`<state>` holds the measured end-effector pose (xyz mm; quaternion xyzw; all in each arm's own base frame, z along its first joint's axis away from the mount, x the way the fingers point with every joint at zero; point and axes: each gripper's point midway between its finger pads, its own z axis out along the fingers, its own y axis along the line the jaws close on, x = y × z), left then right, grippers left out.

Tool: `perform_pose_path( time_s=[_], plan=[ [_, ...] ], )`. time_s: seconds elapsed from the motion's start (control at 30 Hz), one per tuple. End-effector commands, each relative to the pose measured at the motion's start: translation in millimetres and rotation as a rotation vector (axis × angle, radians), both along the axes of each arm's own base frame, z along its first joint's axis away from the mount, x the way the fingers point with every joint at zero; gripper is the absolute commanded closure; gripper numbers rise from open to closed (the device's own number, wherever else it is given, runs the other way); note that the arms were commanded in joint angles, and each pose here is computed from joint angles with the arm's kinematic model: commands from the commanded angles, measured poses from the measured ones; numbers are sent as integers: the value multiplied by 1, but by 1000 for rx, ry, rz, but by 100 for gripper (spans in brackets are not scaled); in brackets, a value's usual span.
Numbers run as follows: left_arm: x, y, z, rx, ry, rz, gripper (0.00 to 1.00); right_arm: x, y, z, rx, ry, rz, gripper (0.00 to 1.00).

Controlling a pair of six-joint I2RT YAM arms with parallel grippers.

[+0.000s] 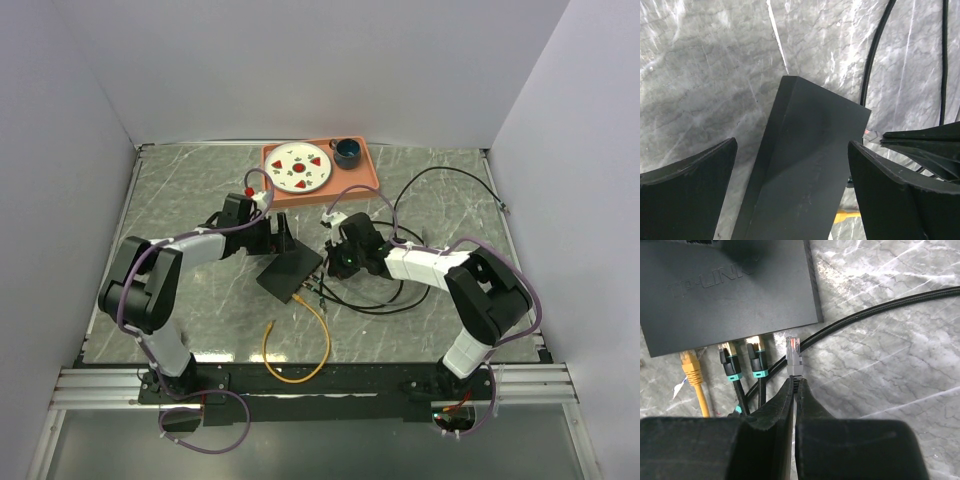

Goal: Insert the plug into the switch port

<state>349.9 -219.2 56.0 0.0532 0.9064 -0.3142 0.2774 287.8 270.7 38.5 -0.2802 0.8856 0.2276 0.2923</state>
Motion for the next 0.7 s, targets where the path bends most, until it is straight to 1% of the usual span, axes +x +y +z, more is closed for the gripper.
perform_pose_path(
  time_s=[0.0, 0.17, 0.5, 0.63, 0.67],
  plan=[
    [15, -8, 11, -36, -64, -26, 2, 15, 7, 12, 6, -57, -30, 100],
    [14, -11, 9, -47, -58, -38, 1, 14, 8, 12, 24, -66, -42, 100],
    [14, -12, 5, -48, -51, -45, 1, 10, 16, 9, 54, -33, -25, 100],
    [14, -12, 16, -59, -85, -48, 1, 9, 14, 18, 66, -53, -28, 100],
    [15, -12, 25, -65, -110, -44, 1, 10, 14, 24, 76, -65, -27, 100]
  ],
)
